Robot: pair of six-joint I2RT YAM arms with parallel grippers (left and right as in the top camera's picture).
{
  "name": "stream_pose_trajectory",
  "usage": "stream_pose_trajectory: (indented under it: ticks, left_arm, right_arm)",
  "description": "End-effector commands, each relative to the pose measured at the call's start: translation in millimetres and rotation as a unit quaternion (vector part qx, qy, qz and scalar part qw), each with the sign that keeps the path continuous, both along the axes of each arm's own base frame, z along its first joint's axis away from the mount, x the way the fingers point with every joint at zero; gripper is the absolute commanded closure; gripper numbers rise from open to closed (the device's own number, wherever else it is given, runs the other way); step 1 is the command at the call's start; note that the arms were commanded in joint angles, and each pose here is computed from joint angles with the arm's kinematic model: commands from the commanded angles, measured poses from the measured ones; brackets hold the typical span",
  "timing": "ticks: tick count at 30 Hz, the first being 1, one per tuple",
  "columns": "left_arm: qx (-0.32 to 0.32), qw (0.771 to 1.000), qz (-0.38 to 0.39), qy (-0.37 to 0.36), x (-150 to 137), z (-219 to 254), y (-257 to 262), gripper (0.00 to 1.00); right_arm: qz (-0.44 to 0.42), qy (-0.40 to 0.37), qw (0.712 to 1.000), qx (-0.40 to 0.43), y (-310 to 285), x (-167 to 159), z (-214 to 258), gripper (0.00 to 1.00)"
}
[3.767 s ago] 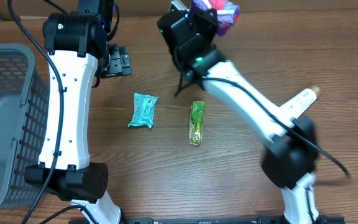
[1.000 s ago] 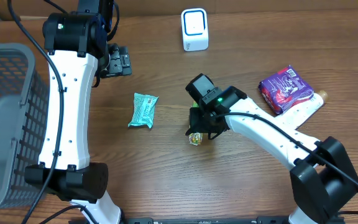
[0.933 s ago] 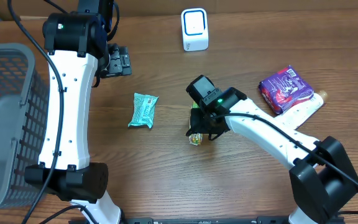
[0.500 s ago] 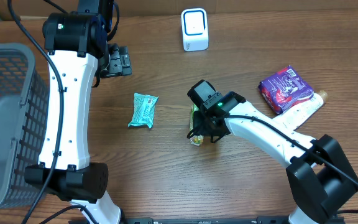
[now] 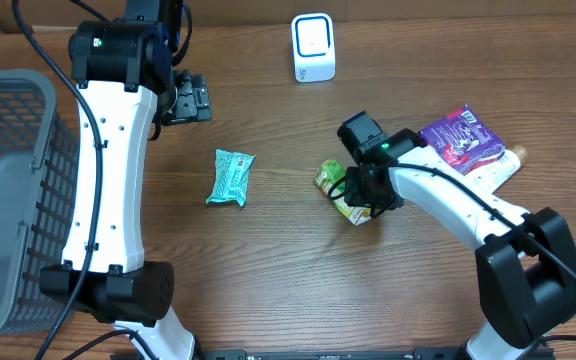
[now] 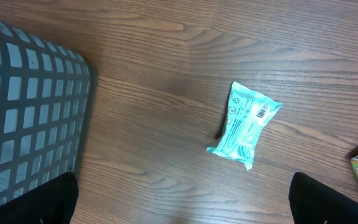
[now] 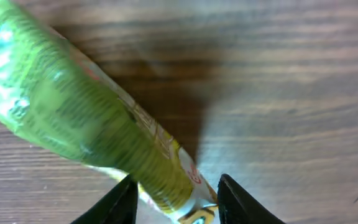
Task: Scan the item barcode
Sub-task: 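Reach the right gripper to the green tea bag and grasp it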
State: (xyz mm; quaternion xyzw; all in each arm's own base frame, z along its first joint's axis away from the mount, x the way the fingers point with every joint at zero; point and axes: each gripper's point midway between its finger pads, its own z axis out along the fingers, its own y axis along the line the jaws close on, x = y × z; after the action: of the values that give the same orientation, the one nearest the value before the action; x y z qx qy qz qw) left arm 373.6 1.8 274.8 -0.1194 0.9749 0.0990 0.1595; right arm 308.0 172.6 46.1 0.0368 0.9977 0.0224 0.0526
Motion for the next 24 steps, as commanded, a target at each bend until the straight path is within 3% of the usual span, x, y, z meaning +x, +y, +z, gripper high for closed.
stream_pose_trajectory:
  ticks: [1, 6, 10, 16, 20, 24]
  left_arm:
    - [0.001, 1.000, 0.009, 0.003, 1.5, -3.6, 0.8, 0.01]
    - [0.001, 1.000, 0.009, 0.003, 1.5, -3.6, 0.8, 0.00]
    - [0.001, 1.000, 0.009, 0.003, 1.5, -3.6, 0.8, 0.00]
    - [0.001, 1.000, 0.009, 0.003, 1.5, -3.6, 0.8, 0.00]
    - [0.001, 1.000, 0.009, 0.003, 1.5, -3.6, 0.8, 0.01]
    - [0.001, 1.000, 0.009, 0.003, 1.5, -3.6, 0.8, 0.00]
  right_arm:
    - [0.079, -0.011, 0.997, -0.010, -0.7, 4.6, -3.4, 0.58]
    - [0.131, -0.019, 0.991, 0.006, 7.8, 7.7, -2.5, 0.57]
    - [0.111, -0.049, 0.992, -0.045, -15.7, 25.2, -0.8, 0.47]
    - [0.073, -0.082, 0.988, -0.106, -53.4, 48.0, 4.4, 0.46]
    - [0.078, -0.086, 0.988, -0.103, -58.5, 53.5, 4.8, 0.44]
    - [0.143, -0.075, 0.986, -0.044, -34.3, 49.3, 2.0, 0.37]
